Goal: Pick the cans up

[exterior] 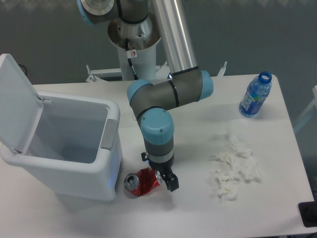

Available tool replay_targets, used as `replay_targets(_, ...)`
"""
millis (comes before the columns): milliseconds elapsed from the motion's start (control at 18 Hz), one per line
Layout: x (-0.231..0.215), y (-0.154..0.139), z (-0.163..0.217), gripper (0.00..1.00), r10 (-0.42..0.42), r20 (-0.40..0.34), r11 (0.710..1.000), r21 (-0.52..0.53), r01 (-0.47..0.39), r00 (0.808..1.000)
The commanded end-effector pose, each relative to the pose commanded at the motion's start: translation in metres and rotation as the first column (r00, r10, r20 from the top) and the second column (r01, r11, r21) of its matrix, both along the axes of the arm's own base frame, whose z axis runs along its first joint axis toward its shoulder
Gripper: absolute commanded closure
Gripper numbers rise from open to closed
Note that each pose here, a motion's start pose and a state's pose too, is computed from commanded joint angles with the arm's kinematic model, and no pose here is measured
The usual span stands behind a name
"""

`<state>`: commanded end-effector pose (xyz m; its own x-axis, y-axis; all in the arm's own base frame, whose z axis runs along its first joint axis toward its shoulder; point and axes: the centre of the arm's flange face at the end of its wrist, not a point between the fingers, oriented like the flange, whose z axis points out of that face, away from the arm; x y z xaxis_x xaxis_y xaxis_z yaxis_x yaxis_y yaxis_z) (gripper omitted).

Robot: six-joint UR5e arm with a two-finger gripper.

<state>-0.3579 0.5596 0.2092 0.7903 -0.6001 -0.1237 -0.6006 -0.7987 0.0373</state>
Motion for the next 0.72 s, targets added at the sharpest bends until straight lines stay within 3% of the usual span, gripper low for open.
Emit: replay_targets(722, 0.008, 0.003, -0.014, 0.0, -0.027, 0.005, 0.999, -0.031, 0.027, 1.0)
